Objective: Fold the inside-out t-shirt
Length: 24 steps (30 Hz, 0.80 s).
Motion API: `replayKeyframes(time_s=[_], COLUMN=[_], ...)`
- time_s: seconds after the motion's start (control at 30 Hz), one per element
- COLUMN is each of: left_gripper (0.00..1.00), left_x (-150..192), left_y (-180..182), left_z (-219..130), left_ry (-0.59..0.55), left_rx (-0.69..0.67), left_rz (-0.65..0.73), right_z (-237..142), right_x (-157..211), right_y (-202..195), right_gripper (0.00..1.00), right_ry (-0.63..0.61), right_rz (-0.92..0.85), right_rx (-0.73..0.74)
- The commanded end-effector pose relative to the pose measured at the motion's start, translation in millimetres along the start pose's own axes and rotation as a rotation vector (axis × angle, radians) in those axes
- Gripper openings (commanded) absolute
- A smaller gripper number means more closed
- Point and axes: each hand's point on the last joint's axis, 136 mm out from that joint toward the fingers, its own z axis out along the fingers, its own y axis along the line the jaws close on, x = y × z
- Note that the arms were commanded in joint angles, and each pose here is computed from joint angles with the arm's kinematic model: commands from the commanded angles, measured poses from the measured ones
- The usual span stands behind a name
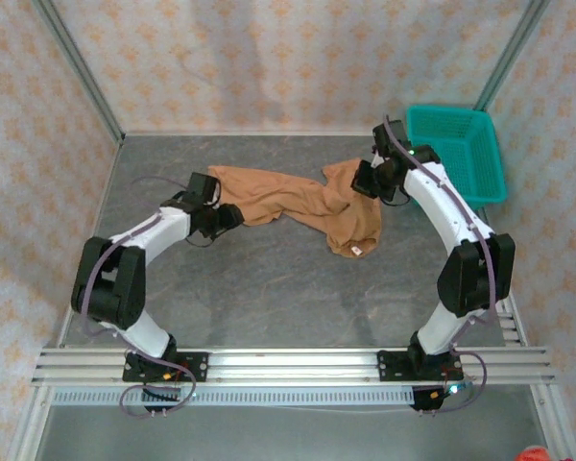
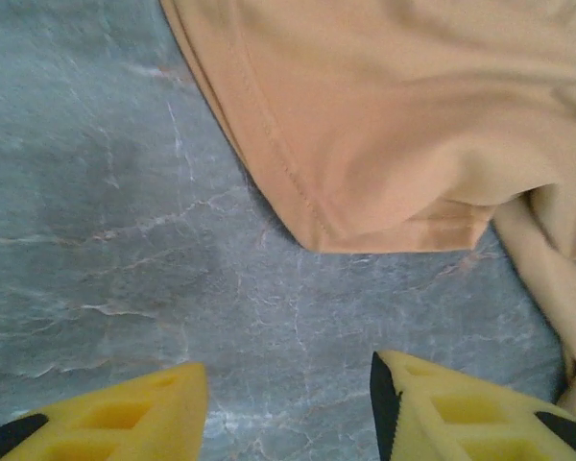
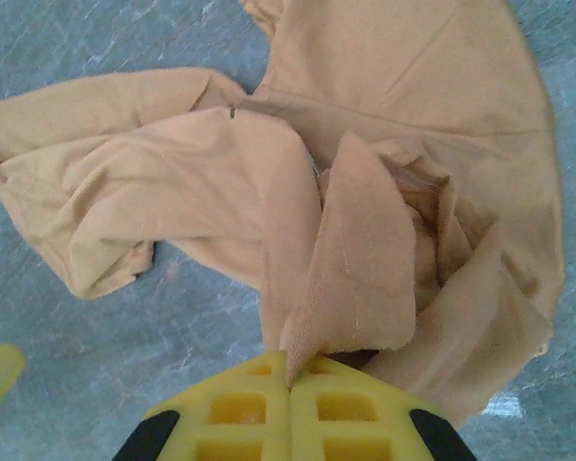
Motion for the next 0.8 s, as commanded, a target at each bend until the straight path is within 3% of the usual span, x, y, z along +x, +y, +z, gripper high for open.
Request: replayKeyframes(time_s=[0.0, 0.27, 0.43, 0.53, 0.6, 0.63, 0.73, 0.77], left_gripper=[0.52, 0.53, 0.45, 0.31, 0.05, 0.00, 0.00, 0.00], left_x=[-12, -19, -28, -31, -29, -29, -45, -60], left_y=[-3, -16, -21, -22, -16, -15, -19, -28], left_z=[19, 52, 62, 67, 74, 73, 49, 25], left_ry=[-0.038, -0.049, -0.060, -0.058, -0.041, -0.037, -0.045, -0.073], left_rx=[0.010, -0.019, -0.027, -0.037, -0.065, -0.076, -0.108, -0.095], left_rz=[-0.073, -0.114, -0.131, -0.130, -0.127, -0.121, -0.078, -0.063], right_z=[5, 7, 9, 10, 10, 10, 1, -7], right_x=[-7, -7, -4, -2, -3, -4, -15, -23], right_y=[-3, -1, 1, 0, -1, -1, -4, -5], right_gripper=[0.00, 0.00, 0.00, 0.00, 0.00, 0.00, 0.00, 0.00], right_ry=[-0.033, -0.030, -0.021, -0.015, -0.019, -0.023, -0.050, -0.071], right_rz=[0.012, 0.017, 0.022, 0.023, 0.021, 0.020, 0.027, 0.029], right_rx=[0.008, -0.011, -0.030, -0.033, -0.027, -0.023, -0.016, -0.012])
